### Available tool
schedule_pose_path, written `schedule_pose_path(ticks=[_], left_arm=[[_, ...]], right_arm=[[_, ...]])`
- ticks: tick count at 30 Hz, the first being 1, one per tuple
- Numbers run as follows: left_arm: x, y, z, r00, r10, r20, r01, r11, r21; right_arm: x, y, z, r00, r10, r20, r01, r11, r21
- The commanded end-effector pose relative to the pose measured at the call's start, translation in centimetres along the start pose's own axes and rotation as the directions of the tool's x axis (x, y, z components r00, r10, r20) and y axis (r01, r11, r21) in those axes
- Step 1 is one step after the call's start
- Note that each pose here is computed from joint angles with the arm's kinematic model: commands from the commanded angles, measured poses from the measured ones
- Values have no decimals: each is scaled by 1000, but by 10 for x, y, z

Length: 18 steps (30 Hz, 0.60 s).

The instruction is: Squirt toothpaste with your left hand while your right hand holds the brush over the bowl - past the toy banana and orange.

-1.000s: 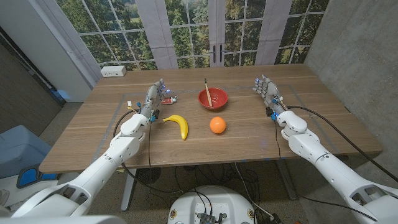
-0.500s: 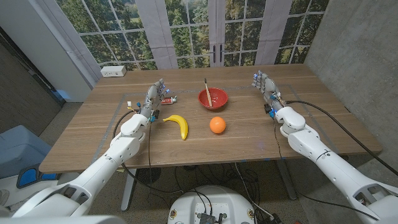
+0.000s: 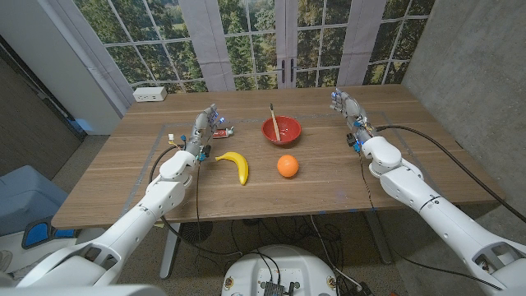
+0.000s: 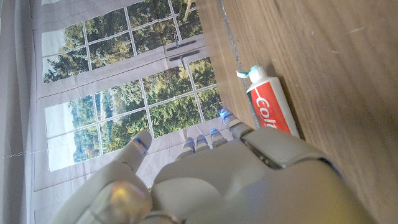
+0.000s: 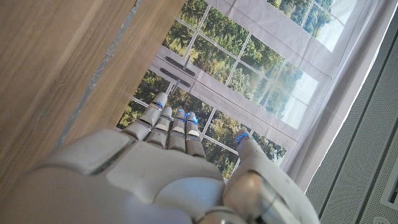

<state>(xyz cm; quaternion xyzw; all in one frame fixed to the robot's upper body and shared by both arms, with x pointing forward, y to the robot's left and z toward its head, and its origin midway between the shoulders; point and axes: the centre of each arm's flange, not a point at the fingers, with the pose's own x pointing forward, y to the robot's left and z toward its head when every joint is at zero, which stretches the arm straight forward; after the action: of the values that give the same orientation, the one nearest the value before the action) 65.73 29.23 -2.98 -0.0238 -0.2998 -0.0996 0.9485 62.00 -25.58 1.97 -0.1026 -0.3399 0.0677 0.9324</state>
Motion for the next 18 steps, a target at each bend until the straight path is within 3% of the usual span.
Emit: schedule_pose_path(ticks=[1,18], left_arm=[[-1,1,1,1000,-7,0,7,1000,1],[-1,4,-2,1000,-11,10,11,1000,-10]], right_arm=[[3,10,17,1000,18,10,-17,997,-79],[14,27,42,997,67,31,-60,981,-185]])
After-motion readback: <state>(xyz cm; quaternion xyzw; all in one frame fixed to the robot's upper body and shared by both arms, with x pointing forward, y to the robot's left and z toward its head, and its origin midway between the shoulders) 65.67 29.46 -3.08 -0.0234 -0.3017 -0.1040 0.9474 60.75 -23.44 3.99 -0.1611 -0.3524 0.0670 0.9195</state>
